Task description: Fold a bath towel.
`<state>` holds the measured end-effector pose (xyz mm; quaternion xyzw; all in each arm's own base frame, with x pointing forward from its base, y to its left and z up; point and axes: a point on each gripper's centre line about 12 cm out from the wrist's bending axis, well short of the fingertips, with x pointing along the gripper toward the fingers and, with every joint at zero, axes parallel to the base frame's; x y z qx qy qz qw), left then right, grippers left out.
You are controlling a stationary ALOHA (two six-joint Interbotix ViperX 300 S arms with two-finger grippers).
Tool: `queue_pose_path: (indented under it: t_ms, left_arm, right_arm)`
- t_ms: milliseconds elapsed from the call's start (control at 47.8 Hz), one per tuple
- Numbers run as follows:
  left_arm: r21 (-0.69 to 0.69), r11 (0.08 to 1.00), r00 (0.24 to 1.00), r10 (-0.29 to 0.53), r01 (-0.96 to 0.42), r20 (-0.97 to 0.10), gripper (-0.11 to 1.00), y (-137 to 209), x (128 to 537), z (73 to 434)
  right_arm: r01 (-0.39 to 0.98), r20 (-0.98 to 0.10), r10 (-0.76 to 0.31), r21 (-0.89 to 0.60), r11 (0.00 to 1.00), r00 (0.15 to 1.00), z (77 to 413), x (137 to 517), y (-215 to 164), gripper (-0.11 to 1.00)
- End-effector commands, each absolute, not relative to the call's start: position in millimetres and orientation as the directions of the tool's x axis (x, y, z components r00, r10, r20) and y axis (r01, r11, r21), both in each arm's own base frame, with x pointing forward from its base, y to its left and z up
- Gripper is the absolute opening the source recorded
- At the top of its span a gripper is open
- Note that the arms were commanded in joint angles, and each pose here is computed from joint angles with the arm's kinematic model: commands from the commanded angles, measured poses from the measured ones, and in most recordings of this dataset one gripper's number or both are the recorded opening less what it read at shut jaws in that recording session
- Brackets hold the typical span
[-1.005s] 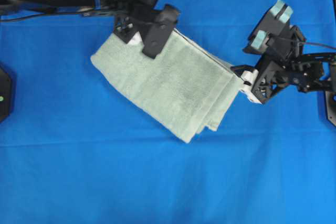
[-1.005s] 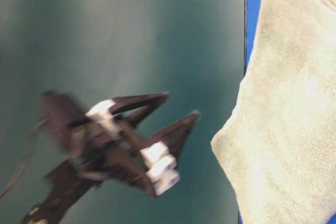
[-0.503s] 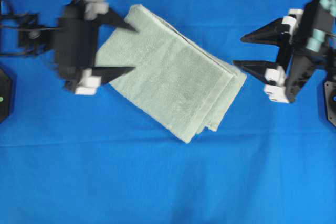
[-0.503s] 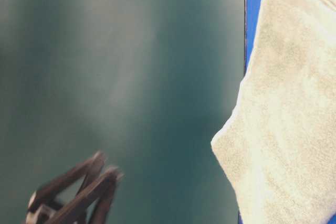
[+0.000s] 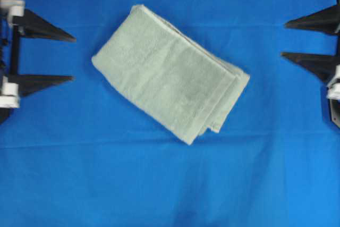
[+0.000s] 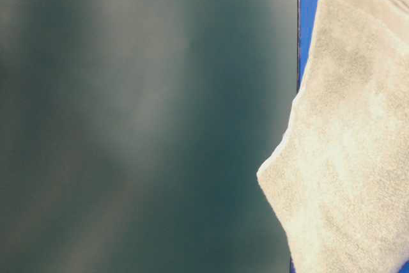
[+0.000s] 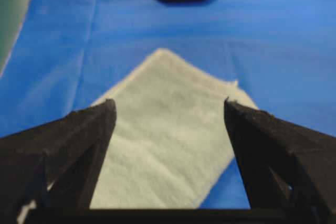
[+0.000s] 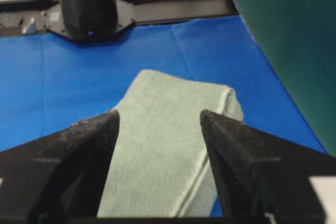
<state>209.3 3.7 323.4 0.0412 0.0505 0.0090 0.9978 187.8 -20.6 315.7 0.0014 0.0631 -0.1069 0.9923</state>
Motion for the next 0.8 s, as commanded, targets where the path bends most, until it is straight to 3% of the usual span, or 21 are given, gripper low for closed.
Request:
queue_pose_path:
  t_ms: [0, 251, 440, 775]
  left_arm:
    - [0.071, 0.997, 0.997, 0.021, -0.015, -0.076, 0.79, 3.3, 195.2, 319.2]
    - [-0.009, 1.000, 0.999, 0.022, -0.023, -0.042, 0.79, 3.0, 155.7, 282.9]
    - [-0.018, 1.000, 0.996, 0.024, -0.026, -0.084, 0.79, 3.2, 144.5, 248.5]
    - [-0.033, 0.999, 0.996, 0.021, -0.024, -0.092, 0.79, 2.7, 143.7, 238.9]
  right_arm:
    - [0.210, -0.099, -0.209, -0.005, 0.978, 0.973, 312.7, 176.3, -20.9, 0.64]
    - [0.211, -0.110, -0.205, 0.044, 0.977, 0.973, 272.7, 149.6, -22.1, 0.64]
    - [0.212, -0.157, -0.201, 0.063, 0.975, 0.967, 248.2, 145.5, -21.8, 0.63]
    - [0.217, -0.185, -0.197, 0.096, 0.972, 0.963, 236.9, 145.4, -21.3, 0.60]
